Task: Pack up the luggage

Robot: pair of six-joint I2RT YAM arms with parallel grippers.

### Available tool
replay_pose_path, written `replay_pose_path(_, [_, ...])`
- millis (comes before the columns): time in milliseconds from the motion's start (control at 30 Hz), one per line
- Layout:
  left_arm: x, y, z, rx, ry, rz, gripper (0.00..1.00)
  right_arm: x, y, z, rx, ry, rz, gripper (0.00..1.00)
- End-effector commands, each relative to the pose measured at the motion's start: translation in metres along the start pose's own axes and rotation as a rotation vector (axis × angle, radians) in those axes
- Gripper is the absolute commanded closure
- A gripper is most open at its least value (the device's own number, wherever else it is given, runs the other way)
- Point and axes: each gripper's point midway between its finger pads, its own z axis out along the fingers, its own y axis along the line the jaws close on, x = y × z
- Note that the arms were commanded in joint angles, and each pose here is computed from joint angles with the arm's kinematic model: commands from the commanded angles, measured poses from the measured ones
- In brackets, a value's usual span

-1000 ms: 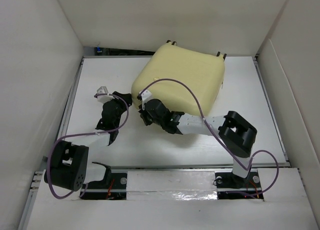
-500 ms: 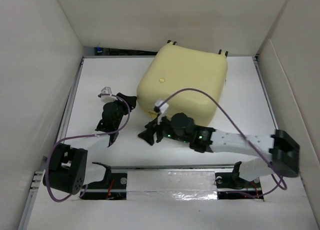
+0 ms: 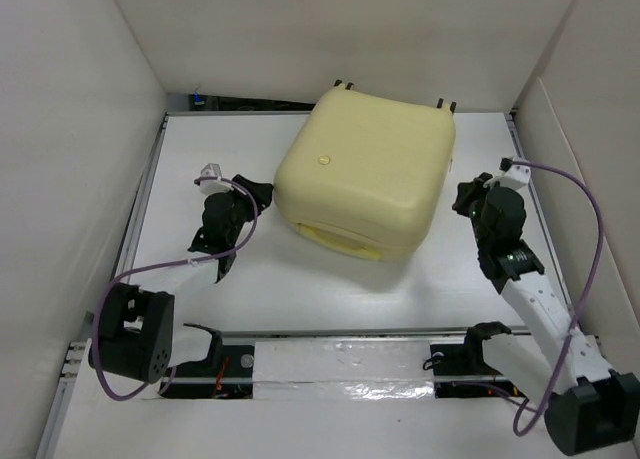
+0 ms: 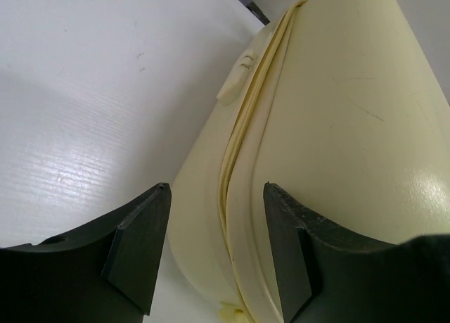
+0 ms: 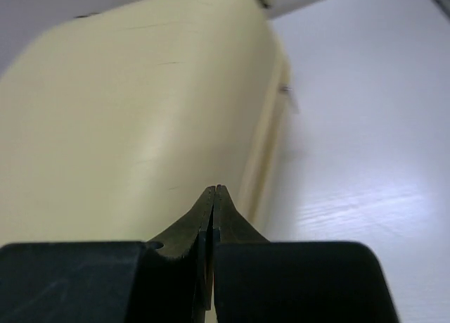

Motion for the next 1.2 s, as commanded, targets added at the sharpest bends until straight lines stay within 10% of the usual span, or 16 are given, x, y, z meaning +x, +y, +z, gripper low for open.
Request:
replay_pose_path(0, [-0.014,-0.022,0.010,0.055,-0.016,-0.027,0.47,0.026,-0.049,0.024,0.120,0.095,0.010,1.00])
replay_pose_path(200, [-0.047,-0.022,0.021,0.044,-0.104,-0.092,0.45,0.038,-0.059,0.063,0.108,0.144,0.025,1.00])
replay_pose_path(600, [0.007,-0.011,0.103,0.018,0.161,-0.066,0.46,0.098,-0.005,0.125,-0.066,0.367,-0.015,1.00])
replay_pose_path(1167, [0.045,-0.013,-0.030,0.145,0.130,-0.034,0.47,0.102,0.075,0.180,-0.361,0.420,-0.114,0.96])
